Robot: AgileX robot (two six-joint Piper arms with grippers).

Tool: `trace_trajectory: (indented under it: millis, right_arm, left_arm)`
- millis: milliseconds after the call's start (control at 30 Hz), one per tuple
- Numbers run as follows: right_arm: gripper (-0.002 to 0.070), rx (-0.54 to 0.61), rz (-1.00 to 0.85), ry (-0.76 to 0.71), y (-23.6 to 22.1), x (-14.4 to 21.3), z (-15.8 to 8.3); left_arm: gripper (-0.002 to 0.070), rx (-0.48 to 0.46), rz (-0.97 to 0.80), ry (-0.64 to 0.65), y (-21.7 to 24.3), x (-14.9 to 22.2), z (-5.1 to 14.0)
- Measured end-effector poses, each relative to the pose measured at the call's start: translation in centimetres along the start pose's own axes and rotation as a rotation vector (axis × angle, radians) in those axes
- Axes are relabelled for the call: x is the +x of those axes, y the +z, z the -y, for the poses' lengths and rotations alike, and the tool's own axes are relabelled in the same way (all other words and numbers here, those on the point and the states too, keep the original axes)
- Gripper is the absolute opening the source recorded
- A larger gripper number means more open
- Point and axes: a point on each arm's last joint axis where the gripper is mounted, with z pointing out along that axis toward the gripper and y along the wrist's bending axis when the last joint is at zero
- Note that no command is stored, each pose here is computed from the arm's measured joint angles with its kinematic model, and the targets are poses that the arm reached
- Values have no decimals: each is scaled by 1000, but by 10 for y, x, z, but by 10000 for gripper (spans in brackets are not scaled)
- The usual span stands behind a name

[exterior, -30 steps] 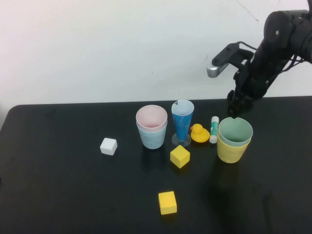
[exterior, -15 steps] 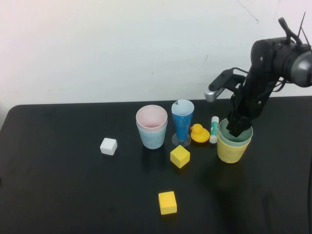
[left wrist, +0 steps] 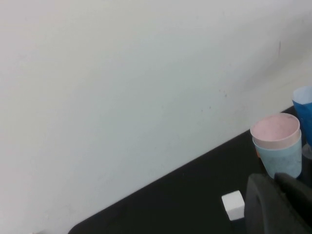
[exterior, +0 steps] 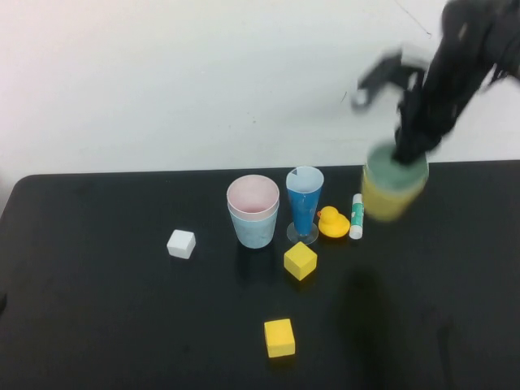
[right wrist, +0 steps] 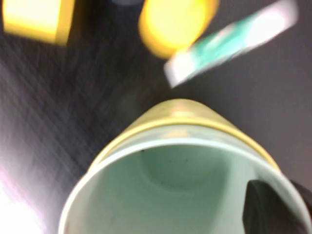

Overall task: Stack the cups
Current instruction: Place the yellow cup on the pink cup

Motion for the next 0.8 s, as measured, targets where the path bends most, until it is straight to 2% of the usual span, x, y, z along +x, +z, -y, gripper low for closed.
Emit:
trace_trajectory:
  millis: [67, 167, 267, 367, 467, 600, 800]
  right_arm:
    - [32, 32, 124, 9, -41, -12, -1]
    - [32, 40, 308, -25, -90, -34, -21]
    - [32, 47, 428, -96, -104, -60, -51]
    - [32, 32, 460, -166, -81, -87, -82]
    - [32, 30, 433, -211, -43, -104, -99]
    - [32, 27, 367, -229, -1, -108, -103]
    - [32, 67, 347, -237, 9, -107, -98]
  left_arm:
    - [1, -1, 4, 0, 0, 0, 0]
    - [1, -2, 8, -8, 0, -1, 0]
    - [1, -2, 8, -16, 0, -1, 0]
    - [1, -2, 8, -23, 0, -1, 0]
    - [1, -2, 8, -23, 0, -1, 0]
    - [1, -2, 8, -23, 0, -1, 0]
    - [1, -2, 8, -23, 0, -1, 0]
